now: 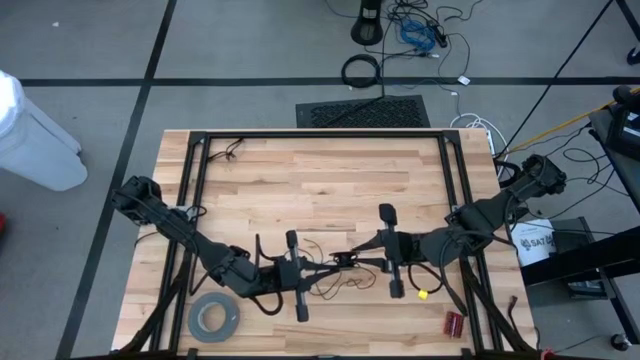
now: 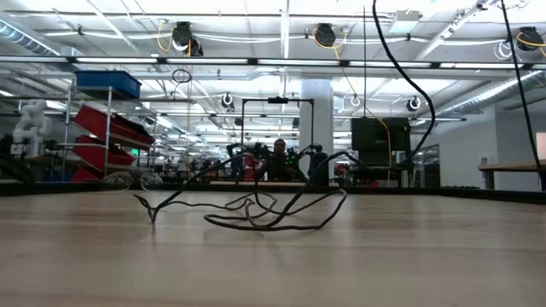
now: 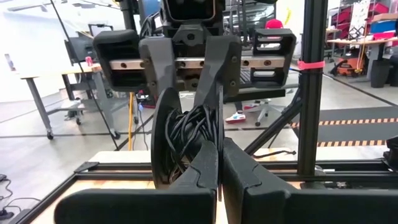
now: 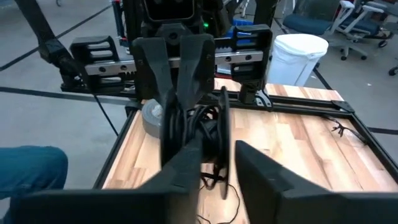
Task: Coil cords
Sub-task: Coil the black wire onto the spool
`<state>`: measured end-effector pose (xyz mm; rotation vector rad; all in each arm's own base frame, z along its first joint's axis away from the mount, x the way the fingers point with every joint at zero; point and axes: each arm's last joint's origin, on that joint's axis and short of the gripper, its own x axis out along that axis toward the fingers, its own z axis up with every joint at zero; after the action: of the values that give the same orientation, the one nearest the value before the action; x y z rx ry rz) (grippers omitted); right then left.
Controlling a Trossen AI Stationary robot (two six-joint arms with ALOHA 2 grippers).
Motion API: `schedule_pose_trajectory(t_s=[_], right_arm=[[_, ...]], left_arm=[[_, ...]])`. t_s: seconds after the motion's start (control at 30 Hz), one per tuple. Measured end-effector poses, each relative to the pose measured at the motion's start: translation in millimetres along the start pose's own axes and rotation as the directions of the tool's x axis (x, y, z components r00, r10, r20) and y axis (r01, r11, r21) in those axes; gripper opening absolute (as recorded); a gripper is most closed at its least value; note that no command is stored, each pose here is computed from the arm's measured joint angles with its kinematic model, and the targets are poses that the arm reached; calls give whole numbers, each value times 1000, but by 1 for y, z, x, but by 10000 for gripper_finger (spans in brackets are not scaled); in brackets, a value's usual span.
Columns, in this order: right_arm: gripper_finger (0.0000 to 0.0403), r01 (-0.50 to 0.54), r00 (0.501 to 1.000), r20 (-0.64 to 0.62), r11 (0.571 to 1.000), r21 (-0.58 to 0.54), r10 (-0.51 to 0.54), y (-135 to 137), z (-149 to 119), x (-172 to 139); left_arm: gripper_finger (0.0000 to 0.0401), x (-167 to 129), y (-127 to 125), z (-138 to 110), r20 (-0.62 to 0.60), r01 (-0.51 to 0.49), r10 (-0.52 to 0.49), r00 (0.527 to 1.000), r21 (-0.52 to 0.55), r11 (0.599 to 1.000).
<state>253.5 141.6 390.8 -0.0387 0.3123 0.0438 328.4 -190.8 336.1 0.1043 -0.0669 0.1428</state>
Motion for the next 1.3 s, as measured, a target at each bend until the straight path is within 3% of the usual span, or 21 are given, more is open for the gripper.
schedule_pose_trajectory(t_s=[0.13, 0.37, 0.6, 0.73, 1.1, 1.3], right_arm=[[12, 3, 1000, -1, 1000, -21, -3, 0, 0, 1], [3, 3, 1000, -4, 1000, -25, -3, 1, -1, 1], [1, -1, 999, 38, 1000, -27, 2, -4, 7, -15], [1, 35, 997, 74, 999, -31, -33, -5, 11, -28], [0, 64, 987, 150, 997, -43, -57, -8, 20, -41], [0, 62, 988, 148, 997, -53, -53, -8, 20, -41]], left_arm=[[18, 0, 0, 0, 1, 3, -3, 1000, 1, 1000], [69, -3, -3, 2, 10, 2, -2, 1000, 35, 999], [100, -35, -11, 25, 16, -129, 128, 992, 112, 985], [106, -46, -19, 29, 11, -110, 109, 994, 83, 991], [113, -7, -27, -30, -138, 18, -21, 990, -20, 1000], [174, 9, -30, -47, -130, 101, -116, 985, -113, 988]])
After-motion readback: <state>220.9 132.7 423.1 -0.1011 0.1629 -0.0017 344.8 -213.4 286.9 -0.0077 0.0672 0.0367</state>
